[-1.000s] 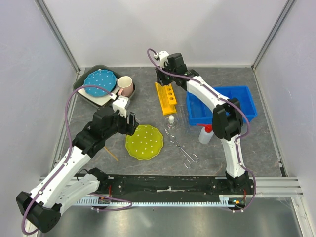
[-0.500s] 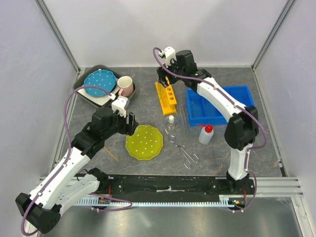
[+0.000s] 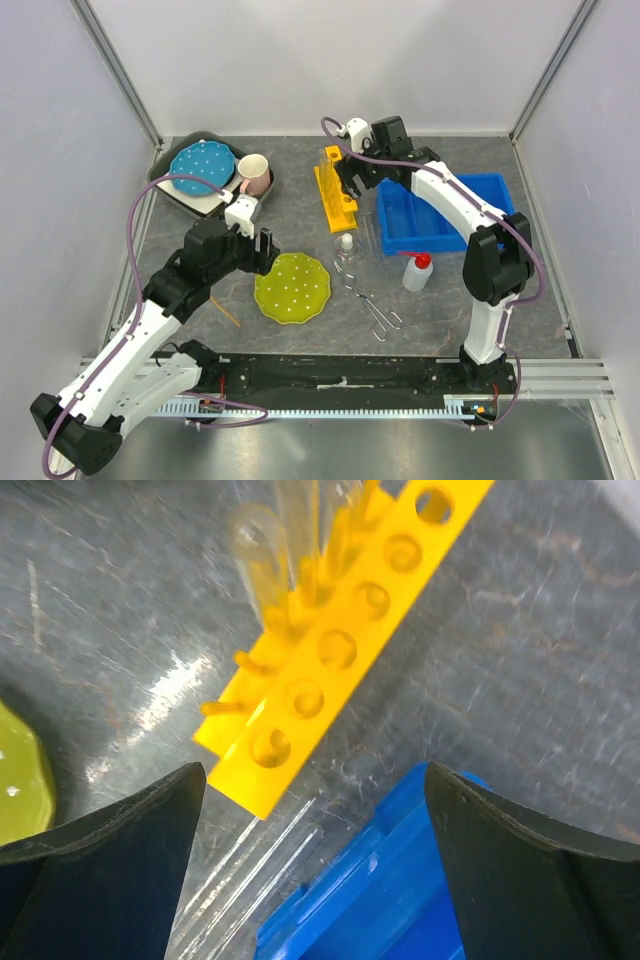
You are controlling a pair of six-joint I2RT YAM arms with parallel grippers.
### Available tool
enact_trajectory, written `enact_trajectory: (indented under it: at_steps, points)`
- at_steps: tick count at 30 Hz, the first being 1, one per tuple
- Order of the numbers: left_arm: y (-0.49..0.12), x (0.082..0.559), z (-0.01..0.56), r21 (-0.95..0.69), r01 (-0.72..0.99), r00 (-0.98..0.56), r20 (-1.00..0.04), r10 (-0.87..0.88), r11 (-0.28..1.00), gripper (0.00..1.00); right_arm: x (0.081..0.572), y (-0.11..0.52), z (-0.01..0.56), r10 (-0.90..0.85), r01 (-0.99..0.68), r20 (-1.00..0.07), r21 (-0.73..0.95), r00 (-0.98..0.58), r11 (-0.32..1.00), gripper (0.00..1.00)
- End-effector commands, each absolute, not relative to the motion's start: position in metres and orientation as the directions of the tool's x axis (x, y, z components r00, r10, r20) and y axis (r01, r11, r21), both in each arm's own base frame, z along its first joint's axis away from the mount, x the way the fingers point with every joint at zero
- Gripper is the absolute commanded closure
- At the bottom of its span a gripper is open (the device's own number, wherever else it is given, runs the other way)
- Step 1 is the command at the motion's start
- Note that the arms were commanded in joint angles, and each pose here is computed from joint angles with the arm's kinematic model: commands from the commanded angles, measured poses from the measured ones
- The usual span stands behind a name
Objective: Organize the chemistry lab equipment
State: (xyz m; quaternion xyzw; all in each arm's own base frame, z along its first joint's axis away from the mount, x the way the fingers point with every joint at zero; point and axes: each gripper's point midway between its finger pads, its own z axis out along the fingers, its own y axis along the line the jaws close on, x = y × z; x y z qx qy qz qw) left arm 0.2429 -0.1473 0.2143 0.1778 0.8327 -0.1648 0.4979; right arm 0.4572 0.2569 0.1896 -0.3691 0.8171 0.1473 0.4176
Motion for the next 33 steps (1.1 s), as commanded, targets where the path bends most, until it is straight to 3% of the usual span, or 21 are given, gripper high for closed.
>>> enact_trajectory:
  at_steps: [1,9,20,26,30,33]
  points:
    - [-0.150,0.246,0.224,-0.072,0.490,-0.388,-0.910,0.144,0.868,0.25,0.460,0.247,0.152,-0.473,-0.710,-0.743,0.005,-0.474,0.704,0.02]
    - [-0.150,0.246,0.224,-0.072,0.491,-0.387,-0.911,0.143,0.868,0.24,0.463,0.261,0.112,-0.417,-0.677,-0.698,0.131,-0.582,0.725,0.03]
    - [-0.151,0.245,0.224,-0.073,0.496,-0.388,-0.910,0.146,0.865,0.25,0.463,0.268,0.095,-0.417,-0.663,-0.678,0.139,-0.605,0.736,0.09]
    - [-0.151,0.245,0.223,-0.072,0.495,-0.389,-0.910,0.146,0.866,0.24,0.464,0.278,0.087,-0.468,-0.682,-0.667,0.083,-0.580,0.727,0.20]
    - [-0.151,0.245,0.223,-0.073,0.496,-0.388,-0.910,0.146,0.865,0.24,0.468,0.276,0.087,-0.504,-0.698,-0.663,0.040,-0.554,0.715,0.39]
    - [-0.151,0.246,0.223,-0.074,0.497,-0.388,-0.910,0.146,0.865,0.24,0.473,0.275,0.093,-0.527,-0.712,-0.668,0.005,-0.525,0.703,0.48]
